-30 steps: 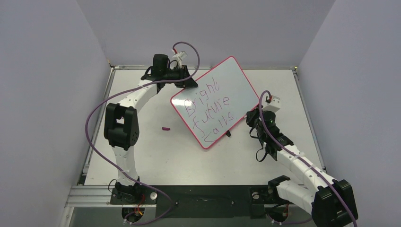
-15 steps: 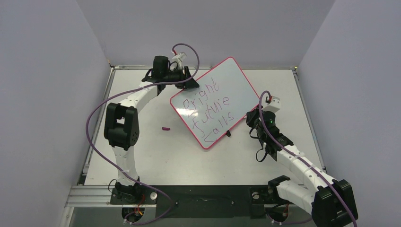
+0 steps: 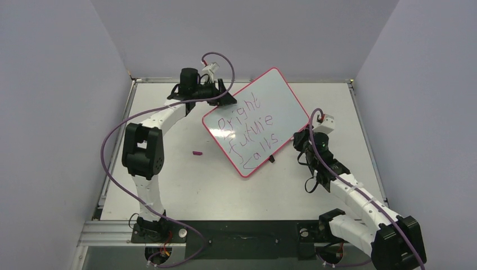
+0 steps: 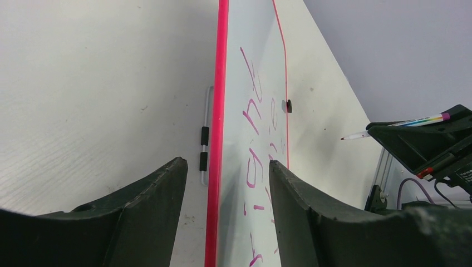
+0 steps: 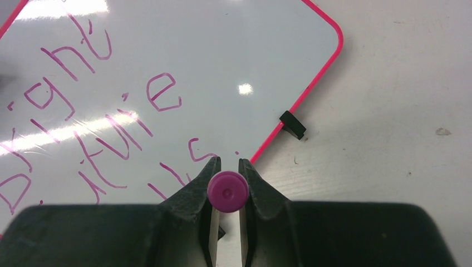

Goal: Write a sentence on the whiteboard

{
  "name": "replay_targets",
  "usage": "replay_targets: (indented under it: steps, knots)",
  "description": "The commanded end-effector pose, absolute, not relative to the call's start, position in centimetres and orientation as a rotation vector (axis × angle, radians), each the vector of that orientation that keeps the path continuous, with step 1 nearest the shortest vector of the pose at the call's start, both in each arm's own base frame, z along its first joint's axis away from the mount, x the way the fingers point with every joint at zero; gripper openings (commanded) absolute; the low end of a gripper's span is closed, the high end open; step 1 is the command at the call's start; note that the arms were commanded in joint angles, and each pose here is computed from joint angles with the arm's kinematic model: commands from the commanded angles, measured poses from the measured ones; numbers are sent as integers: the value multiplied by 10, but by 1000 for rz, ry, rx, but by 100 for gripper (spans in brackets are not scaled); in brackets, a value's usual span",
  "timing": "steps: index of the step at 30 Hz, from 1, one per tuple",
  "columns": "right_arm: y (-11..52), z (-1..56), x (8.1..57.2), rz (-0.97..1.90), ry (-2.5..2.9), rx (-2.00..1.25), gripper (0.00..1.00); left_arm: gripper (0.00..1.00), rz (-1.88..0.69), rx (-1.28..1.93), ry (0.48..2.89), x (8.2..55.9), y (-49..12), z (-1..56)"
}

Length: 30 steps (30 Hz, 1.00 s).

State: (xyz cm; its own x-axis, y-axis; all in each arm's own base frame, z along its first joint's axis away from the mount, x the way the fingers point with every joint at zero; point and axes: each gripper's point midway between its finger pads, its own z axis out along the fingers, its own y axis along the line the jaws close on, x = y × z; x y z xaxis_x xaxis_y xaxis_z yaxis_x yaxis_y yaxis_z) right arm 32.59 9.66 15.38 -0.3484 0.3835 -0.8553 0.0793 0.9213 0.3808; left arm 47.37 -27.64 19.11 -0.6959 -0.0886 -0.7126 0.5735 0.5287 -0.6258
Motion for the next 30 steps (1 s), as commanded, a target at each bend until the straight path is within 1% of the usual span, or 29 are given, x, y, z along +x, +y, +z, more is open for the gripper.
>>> replay_targets:
  steps: [1, 5, 7, 12, 15, 16, 17, 18, 19, 20, 21, 22, 23, 24, 25, 27, 29, 30]
  knots:
    - [96, 183, 330, 362, 1832, 353, 0, 54, -1159, 403, 1883, 479, -266, 250]
    - [108, 207, 330, 458, 1793, 342, 0, 55, -1142, 376, 1875, 480, -261, 254]
    - [121, 224, 329, 550, 1772, 323, 0, 56, -1135, 363, 1867, 480, -258, 257]
    - [140, 279, 326, 758, 1657, 377, 0, 57, -1072, 280, 1858, 485, -243, 266]
    - [154, 312, 322, 891, 1620, 428, 0, 58, -986, 157, 1859, 491, -219, 265]
    - [160, 312, 320, 907, 1642, 439, 0, 58, -926, 106, 1836, 494, -209, 275]
    - [163, 330, 320, 946, 1616, 458, 0, 59, -898, 78, 1845, 493, -202, 271]
    - [171, 330, 318, 961, 1643, 477, 0, 59, -852, 37, 1829, 494, -193, 279]
    - [171, 348, 318, 960, 1621, 499, 0, 59, -830, 7, 1834, 493, -185, 276]
    - [182, 340, 315, 962, 1681, 513, 0, 59, -803, -49, 1818, 494, -174, 284]
    - [183, 359, 315, 973, 1655, 524, 0, 59, -791, -82, 1828, 492, -168, 279]
    - [196, 355, 312, 991, 1699, 534, 0, 60, -767, -138, 1811, 491, -157, 286]
    - [201, 371, 310, 1018, 1681, 535, 0, 60, -748, -171, 1823, 488, -151, 279]
    - [214, 368, 309, 1048, 1714, 539, 0, 59, -708, -225, 1809, 486, -139, 284]
    - [221, 380, 307, 1089, 1706, 534, 0, 59, -656, -278, 1804, 481, -128, 281]
    - [240, 384, 305, 1166, 1734, 532, 0, 60, -590, -370, 1812, 473, -111, 273]
    - [256, 390, 303, 1235, 1754, 533, 0, 60, -517, -467, 1842, 462, -95, 259]
    - [264, 388, 303, 1255, 1774, 539, 0, 60, -494, -514, 1886, 454, -91, 243]
